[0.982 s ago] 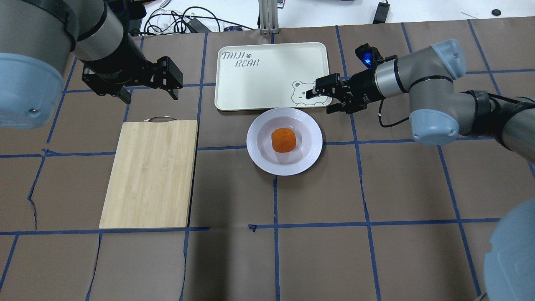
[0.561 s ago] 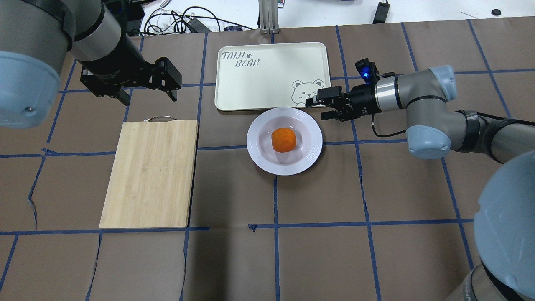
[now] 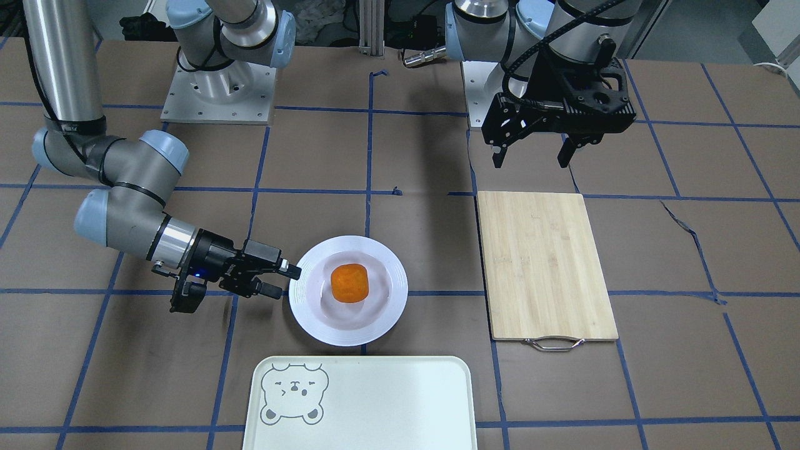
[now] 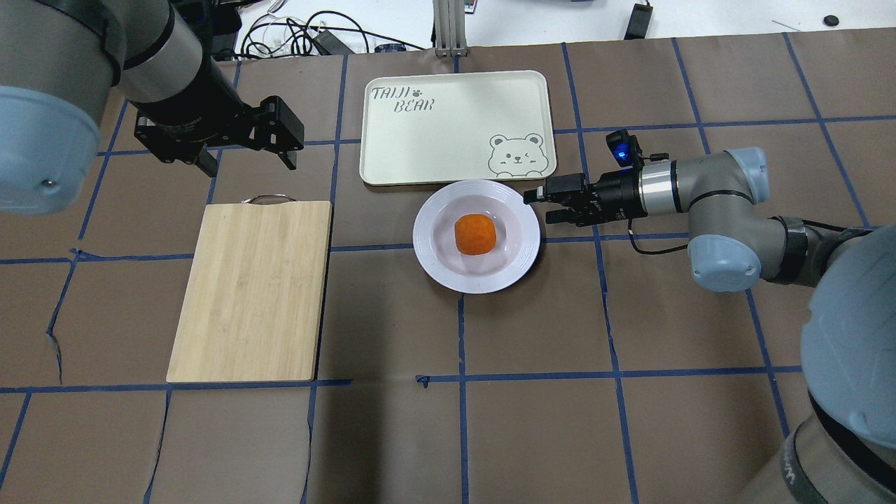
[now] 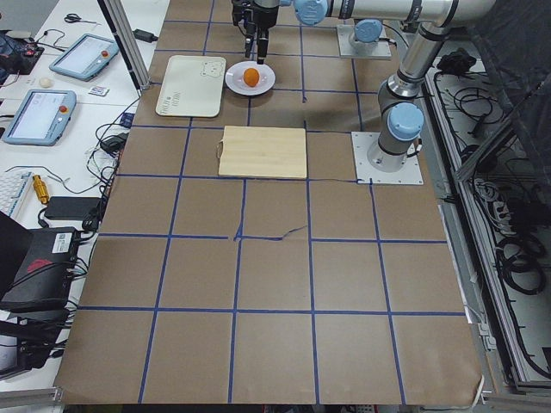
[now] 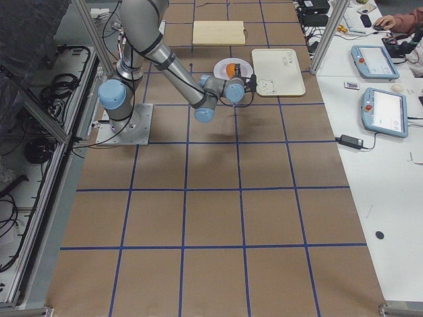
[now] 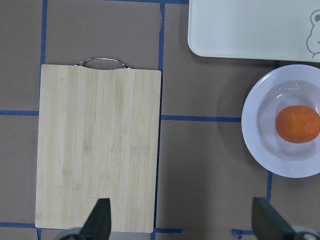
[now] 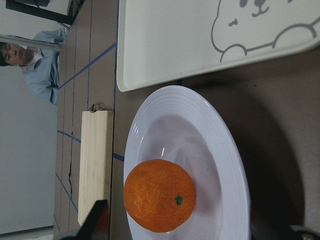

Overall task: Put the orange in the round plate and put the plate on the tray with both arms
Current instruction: 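Move the left gripper back while the right gripper reaches to the plate rim, then grip the plate rim with the right gripper and tilt it up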

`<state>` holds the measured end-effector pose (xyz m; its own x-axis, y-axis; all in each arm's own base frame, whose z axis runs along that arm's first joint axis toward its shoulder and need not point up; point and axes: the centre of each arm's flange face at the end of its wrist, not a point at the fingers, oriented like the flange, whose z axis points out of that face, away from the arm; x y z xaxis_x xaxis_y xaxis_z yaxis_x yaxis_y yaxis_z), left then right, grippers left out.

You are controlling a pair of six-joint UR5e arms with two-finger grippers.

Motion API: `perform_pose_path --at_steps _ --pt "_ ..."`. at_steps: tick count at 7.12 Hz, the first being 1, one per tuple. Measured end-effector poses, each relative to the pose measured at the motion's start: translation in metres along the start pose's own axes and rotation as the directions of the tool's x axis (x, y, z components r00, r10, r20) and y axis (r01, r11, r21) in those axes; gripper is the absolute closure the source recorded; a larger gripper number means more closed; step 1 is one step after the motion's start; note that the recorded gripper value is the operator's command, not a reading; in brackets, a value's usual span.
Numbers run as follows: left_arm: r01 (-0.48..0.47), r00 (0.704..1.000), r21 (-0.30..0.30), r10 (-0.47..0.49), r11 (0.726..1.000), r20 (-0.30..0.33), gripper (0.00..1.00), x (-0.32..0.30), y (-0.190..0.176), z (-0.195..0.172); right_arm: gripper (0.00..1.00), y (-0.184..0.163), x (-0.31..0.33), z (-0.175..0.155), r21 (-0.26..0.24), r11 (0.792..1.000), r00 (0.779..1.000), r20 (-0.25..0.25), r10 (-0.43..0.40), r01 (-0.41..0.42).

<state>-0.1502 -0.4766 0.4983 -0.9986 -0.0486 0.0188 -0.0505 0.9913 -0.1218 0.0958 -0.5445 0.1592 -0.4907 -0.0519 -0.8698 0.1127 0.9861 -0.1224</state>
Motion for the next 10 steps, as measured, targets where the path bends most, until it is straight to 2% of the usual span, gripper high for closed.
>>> perform_pose_path --at_steps 3,7,8,9,10 --pt "0.000 1.000 0.000 0.000 1.000 -0.001 0.00 0.000 0.000 0.000 0.00 0.020 0.021 0.015 -0.025 0.997 0.995 0.063 0.081 -0.079" --pt "0.003 1.000 0.001 -0.003 1.000 -0.001 0.00 -0.001 -0.001 0.000 0.14 0.032 0.022 0.029 -0.057 0.992 0.991 0.069 0.116 -0.112" --pt "0.002 1.000 0.001 -0.002 1.000 -0.001 0.00 -0.001 -0.001 0.000 0.32 0.036 0.021 0.034 -0.069 0.991 0.990 0.068 0.120 -0.116" --pt "0.003 1.000 0.001 -0.003 1.000 -0.002 0.00 -0.001 -0.001 0.000 0.58 0.038 0.022 0.037 -0.076 0.990 0.990 0.067 0.125 -0.120" --pt "0.003 1.000 0.002 -0.003 1.000 -0.002 0.00 -0.001 -0.001 -0.001 0.73 0.039 0.023 0.038 -0.078 0.989 0.989 0.067 0.128 -0.123"
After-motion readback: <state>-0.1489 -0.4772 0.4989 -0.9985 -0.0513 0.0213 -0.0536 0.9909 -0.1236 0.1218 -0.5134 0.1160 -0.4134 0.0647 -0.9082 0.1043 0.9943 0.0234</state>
